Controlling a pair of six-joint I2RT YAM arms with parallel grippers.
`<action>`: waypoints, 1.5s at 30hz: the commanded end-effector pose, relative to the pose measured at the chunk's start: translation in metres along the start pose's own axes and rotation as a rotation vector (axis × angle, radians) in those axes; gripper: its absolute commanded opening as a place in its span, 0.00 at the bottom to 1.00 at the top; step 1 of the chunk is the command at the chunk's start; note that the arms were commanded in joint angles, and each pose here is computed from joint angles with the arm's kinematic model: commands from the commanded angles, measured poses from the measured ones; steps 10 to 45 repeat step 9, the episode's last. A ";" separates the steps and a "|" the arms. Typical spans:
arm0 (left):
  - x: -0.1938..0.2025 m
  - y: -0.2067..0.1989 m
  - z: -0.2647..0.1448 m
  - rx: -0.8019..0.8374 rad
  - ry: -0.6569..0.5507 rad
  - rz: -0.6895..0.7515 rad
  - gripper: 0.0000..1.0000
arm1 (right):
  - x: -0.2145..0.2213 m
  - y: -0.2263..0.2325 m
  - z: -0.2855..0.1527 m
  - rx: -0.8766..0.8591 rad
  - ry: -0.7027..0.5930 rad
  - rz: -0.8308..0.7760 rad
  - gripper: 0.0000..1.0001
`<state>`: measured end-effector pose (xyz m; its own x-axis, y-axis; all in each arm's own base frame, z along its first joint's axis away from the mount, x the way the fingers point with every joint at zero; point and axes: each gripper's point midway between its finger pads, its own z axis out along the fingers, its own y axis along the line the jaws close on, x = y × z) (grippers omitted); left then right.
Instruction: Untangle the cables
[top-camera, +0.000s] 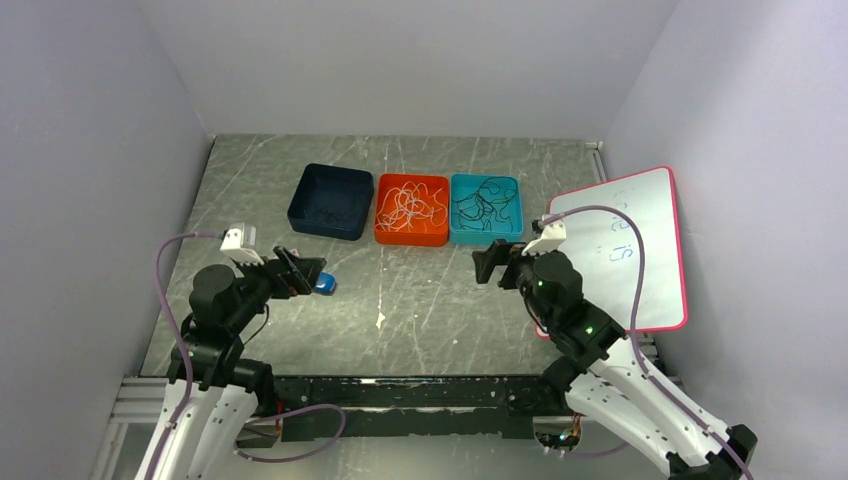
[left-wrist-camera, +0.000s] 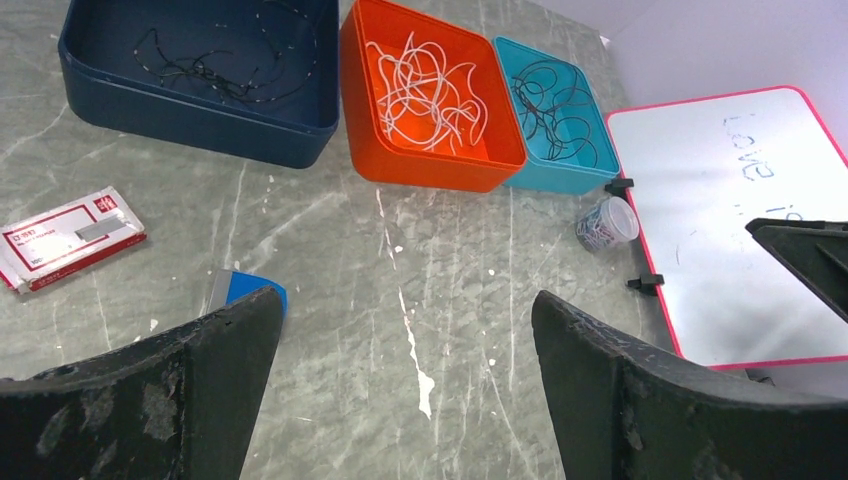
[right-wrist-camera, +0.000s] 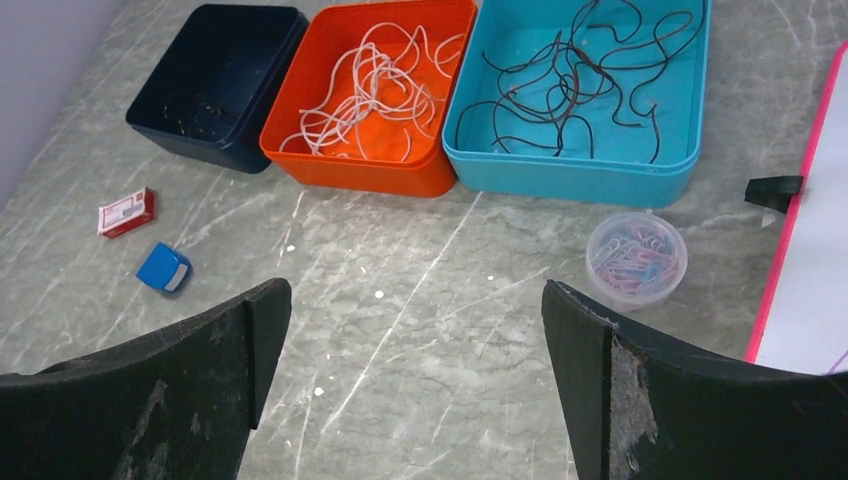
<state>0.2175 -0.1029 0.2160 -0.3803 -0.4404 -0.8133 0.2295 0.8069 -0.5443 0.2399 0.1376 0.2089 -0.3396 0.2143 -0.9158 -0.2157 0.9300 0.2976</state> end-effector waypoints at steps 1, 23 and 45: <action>-0.012 -0.001 0.000 -0.003 -0.065 0.007 0.99 | -0.029 0.012 -0.005 -0.044 -0.090 0.006 1.00; -0.018 0.003 -0.001 -0.026 -0.089 0.028 0.99 | -0.038 0.019 -0.004 -0.065 -0.093 -0.019 1.00; -0.018 0.003 -0.001 -0.026 -0.089 0.028 0.99 | -0.038 0.019 -0.004 -0.065 -0.093 -0.019 1.00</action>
